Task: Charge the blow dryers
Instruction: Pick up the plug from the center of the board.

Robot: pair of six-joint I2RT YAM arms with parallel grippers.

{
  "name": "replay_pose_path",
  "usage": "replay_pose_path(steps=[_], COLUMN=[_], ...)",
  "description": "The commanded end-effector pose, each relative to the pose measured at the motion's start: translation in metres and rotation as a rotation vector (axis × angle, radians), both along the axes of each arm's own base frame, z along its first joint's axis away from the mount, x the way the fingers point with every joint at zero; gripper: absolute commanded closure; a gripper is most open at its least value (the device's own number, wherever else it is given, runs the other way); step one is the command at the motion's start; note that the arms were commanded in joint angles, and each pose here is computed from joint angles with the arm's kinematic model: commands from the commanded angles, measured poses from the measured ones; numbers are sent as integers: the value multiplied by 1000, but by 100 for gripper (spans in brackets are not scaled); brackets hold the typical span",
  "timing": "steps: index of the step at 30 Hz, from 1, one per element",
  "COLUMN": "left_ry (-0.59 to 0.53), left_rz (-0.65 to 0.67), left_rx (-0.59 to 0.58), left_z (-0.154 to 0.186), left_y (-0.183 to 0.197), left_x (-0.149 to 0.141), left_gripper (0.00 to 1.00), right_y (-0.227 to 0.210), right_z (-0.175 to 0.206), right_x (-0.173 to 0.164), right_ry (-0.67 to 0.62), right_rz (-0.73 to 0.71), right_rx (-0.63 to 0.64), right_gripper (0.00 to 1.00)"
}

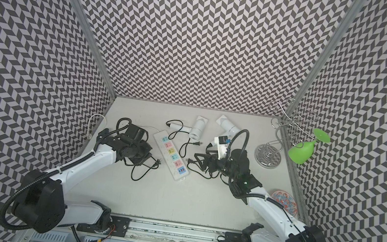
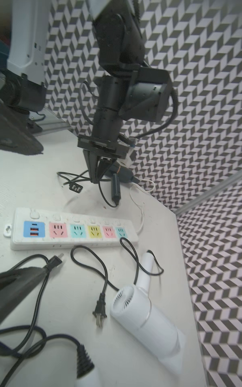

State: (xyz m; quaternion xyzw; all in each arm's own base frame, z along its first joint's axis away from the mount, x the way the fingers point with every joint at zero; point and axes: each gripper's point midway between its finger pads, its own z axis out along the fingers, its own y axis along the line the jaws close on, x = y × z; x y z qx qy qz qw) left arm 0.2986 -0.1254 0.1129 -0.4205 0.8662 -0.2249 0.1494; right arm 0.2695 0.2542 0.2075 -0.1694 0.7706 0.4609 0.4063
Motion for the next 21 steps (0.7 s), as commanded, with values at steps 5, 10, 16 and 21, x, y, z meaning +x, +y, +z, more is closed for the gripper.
replay_pose_path(steps=[5,10,16,21], left_ry=[-78,-132,-275,-349], left_rz=[-41,-63,-98,-102], left_rx=[-19,-31,-33,-51], left_z=[32,44,64,74], left_y=[-3,-4,-4,-3], left_x=[2,2,8,7], left_gripper=[100,100,100,100], right_y=[48,72,100,122], right_z=[0,-13,-26,-33], right_x=[-31,-25,-13,6], right_ry=[112,244,368,404], right_rz=[194,220,252,225], right_rx=[115,124,144,116], right_gripper=[27,37,45,44])
